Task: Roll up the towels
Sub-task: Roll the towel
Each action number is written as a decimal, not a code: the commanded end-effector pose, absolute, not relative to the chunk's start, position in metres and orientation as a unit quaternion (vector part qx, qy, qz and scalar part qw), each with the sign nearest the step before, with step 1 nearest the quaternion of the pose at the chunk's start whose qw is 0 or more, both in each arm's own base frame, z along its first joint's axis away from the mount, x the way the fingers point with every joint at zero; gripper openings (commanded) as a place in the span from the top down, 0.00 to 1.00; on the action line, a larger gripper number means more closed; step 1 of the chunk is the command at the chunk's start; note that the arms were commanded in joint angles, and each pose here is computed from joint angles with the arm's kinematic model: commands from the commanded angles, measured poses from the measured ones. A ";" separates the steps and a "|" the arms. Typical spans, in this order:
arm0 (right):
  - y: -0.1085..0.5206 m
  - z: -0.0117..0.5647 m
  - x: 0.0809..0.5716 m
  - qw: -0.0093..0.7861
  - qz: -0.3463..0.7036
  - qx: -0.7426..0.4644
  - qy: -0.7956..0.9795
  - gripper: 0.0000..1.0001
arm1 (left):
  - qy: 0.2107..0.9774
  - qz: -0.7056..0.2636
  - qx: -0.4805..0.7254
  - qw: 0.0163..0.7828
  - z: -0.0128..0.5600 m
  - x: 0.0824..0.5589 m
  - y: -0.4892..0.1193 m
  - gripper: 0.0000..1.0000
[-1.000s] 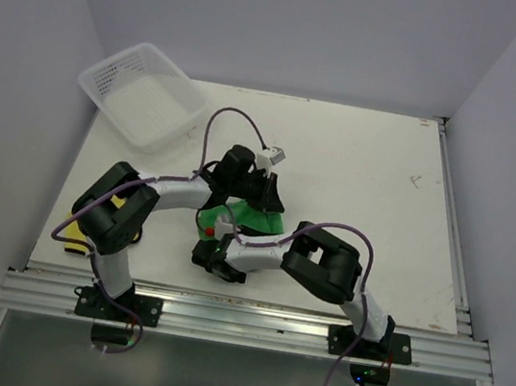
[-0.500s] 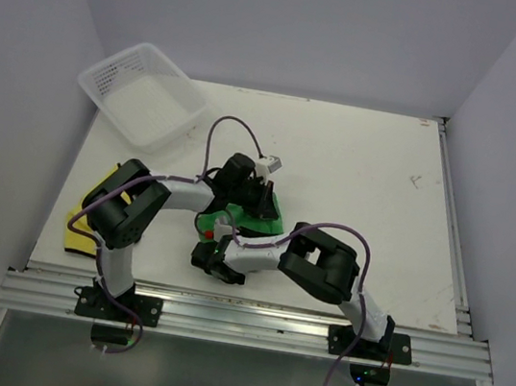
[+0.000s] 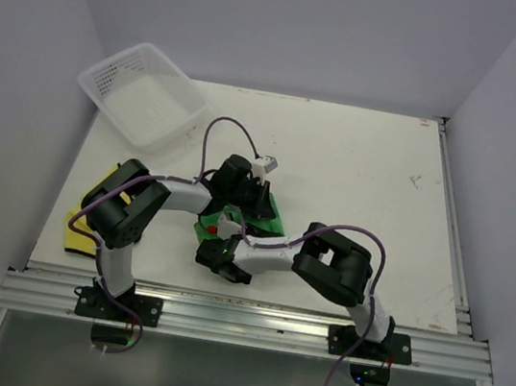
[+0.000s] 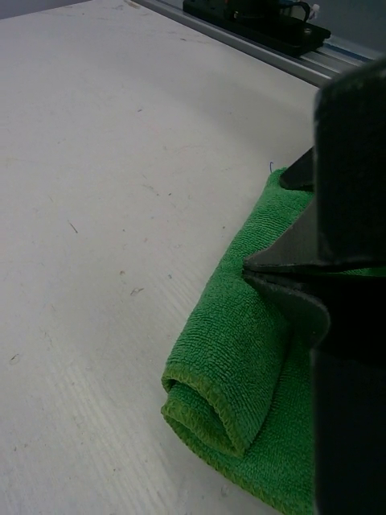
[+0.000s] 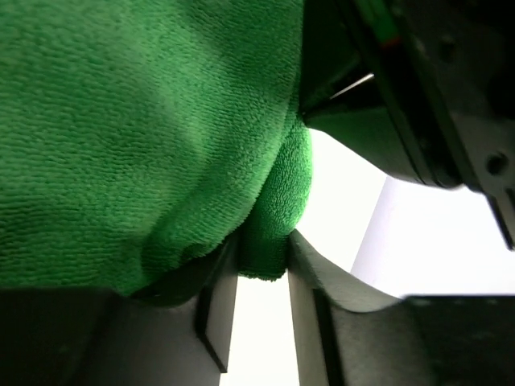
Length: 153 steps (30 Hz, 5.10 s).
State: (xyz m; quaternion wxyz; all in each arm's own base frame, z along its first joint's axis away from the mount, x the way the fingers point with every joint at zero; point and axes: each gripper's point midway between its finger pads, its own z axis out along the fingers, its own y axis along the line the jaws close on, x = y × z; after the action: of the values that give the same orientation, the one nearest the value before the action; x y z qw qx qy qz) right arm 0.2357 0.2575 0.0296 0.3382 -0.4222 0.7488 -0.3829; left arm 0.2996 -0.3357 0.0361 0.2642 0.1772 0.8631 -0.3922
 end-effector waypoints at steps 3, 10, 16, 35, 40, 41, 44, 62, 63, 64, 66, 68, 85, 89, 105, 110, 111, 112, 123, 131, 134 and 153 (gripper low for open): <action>0.272 0.026 0.220 0.356 -0.276 -0.354 0.820 0.59 | 0.880 -0.367 0.158 0.257 0.013 0.298 -0.316 0.96; 0.266 0.038 0.214 0.373 -0.250 -0.328 0.831 0.45 | 0.876 -0.370 0.158 0.264 0.015 0.298 -0.316 0.96; 0.264 0.050 0.216 0.396 -0.234 -0.296 0.837 0.45 | 0.879 -0.360 0.162 0.268 0.013 0.298 -0.311 0.96; 0.254 0.120 0.215 0.412 0.149 -0.070 0.896 0.46 | 0.879 -0.350 0.148 0.288 0.016 0.297 -0.309 0.96; 0.259 0.116 0.234 0.353 0.250 -0.013 0.902 0.47 | 0.880 -0.350 0.149 0.285 0.013 0.293 -0.310 0.97; 0.262 0.114 0.236 0.344 0.265 -0.008 0.901 0.46 | 0.879 -0.350 0.149 0.286 0.014 0.293 -0.310 0.97; 0.268 0.106 0.240 0.314 0.301 0.013 0.901 0.46 | 0.879 -0.350 0.150 0.287 0.014 0.293 -0.311 0.97; 0.255 0.052 0.252 0.247 0.300 0.066 0.919 0.53 | 0.882 -0.344 0.157 0.283 0.009 0.288 -0.311 0.97; 0.256 0.048 0.249 0.238 0.302 0.063 0.921 0.53 | 0.882 -0.343 0.157 0.282 0.008 0.289 -0.311 0.97; 0.255 0.044 0.248 0.233 0.301 0.064 0.922 0.53 | 0.882 -0.343 0.158 0.282 0.008 0.288 -0.312 0.97; 0.256 0.039 0.244 0.227 0.304 0.062 0.923 0.55 | 0.882 -0.342 0.157 0.282 0.008 0.289 -0.311 0.97; 0.254 0.032 0.241 0.221 0.300 0.063 0.926 0.57 | 0.883 -0.342 0.157 0.282 0.007 0.288 -0.312 0.97; 0.248 0.012 0.221 0.210 0.303 0.006 0.930 0.86 | 0.885 -0.336 0.156 0.284 0.009 0.292 -0.313 0.97; 0.244 0.011 0.223 0.231 0.278 -0.008 0.932 1.00 | 0.883 -0.337 0.153 0.290 0.014 0.295 -0.314 0.97; 0.231 0.046 0.233 0.395 0.084 -0.105 0.909 1.00 | 0.873 -0.349 0.134 0.314 0.057 0.309 -0.321 0.96; 0.234 0.049 0.232 0.415 0.040 -0.129 0.900 1.00 | 0.864 -0.361 0.127 0.328 0.081 0.314 -0.323 0.96; 0.234 0.049 0.231 0.418 0.034 -0.131 0.898 1.00 | 0.862 -0.365 0.125 0.329 0.085 0.314 -0.322 0.96; 0.235 0.049 0.230 0.419 0.029 -0.134 0.898 1.00 | 0.858 -0.369 0.124 0.335 0.093 0.314 -0.322 0.96; 0.258 0.053 0.217 0.447 -0.035 -0.199 0.871 1.00 | 0.855 -0.366 0.118 0.348 0.108 0.315 -0.311 0.96; 0.281 0.054 0.206 0.462 -0.124 -0.268 0.836 1.00 | 0.856 -0.367 0.116 0.346 0.106 0.310 -0.308 0.96; 0.290 0.048 0.201 0.456 -0.162 -0.300 0.822 1.00 | 0.856 -0.369 0.116 0.343 0.104 0.307 -0.307 0.96; 0.321 0.020 0.181 0.406 -0.228 -0.408 0.785 1.00 | 0.861 -0.402 0.104 0.294 0.068 0.259 -0.293 0.95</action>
State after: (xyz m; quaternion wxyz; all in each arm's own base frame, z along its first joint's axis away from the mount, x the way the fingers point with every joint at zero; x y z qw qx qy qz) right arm 0.1901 0.3095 0.0356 0.4298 -0.3979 0.7702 -0.2523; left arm 0.2670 -0.2829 0.0557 0.2869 0.1016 0.8810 -0.3622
